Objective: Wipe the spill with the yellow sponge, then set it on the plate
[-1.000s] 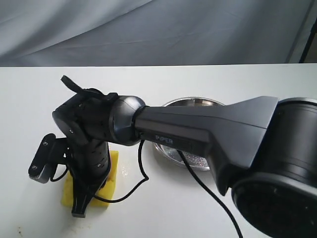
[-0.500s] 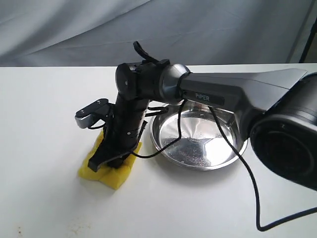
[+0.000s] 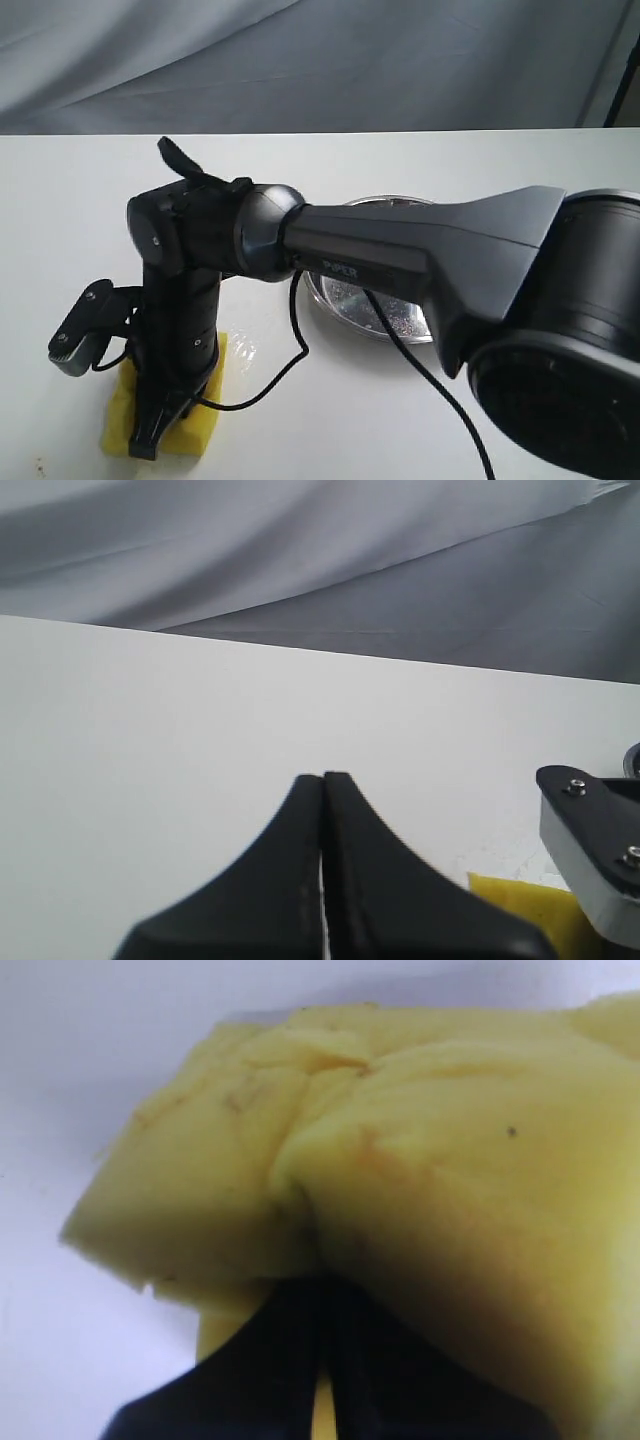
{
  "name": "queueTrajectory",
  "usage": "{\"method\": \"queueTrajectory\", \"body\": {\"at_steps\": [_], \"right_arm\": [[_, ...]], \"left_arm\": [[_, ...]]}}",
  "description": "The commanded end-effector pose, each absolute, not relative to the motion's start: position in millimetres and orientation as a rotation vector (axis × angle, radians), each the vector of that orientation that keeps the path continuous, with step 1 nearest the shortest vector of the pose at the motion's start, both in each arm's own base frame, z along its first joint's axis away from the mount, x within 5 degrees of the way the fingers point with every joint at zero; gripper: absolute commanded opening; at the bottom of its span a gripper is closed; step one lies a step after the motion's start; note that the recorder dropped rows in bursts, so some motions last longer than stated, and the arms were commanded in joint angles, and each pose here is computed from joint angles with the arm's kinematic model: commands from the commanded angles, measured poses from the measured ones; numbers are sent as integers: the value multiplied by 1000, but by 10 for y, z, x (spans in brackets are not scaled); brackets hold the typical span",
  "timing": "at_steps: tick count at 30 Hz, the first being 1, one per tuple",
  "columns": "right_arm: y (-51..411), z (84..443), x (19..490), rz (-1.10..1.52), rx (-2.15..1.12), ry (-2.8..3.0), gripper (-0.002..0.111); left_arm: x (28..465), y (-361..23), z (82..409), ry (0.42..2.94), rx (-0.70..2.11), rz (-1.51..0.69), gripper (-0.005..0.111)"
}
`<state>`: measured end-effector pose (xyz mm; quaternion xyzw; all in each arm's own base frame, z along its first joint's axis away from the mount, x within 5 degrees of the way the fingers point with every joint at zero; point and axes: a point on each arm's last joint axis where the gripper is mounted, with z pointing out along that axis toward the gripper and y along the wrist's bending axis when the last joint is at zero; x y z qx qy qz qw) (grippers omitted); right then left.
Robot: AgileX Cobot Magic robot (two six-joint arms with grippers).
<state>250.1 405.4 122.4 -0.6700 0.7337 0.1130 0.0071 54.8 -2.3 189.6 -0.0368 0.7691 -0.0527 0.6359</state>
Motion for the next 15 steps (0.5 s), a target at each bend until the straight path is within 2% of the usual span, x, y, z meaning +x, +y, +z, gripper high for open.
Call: {"method": "queueTrajectory", "body": {"at_steps": [1, 4, 11, 15], "right_arm": [[3978, 994, 2538, 165, -2151, 2297, 0], [3833, 990, 2773, 72, -2030, 2372, 0], [3347, 982, 3339, 91, -1765, 2582, 0], [3156, 983, 3485, 103, -1683, 2669, 0]], "left_arm": [[550, -22, 1891, 1748, -91, -124, 0], [550, -22, 1891, 1748, -91, -124, 0], [550, -22, 1891, 1748, -91, -124, 0], [550, -22, 1891, 1748, -91, -124, 0]]}}
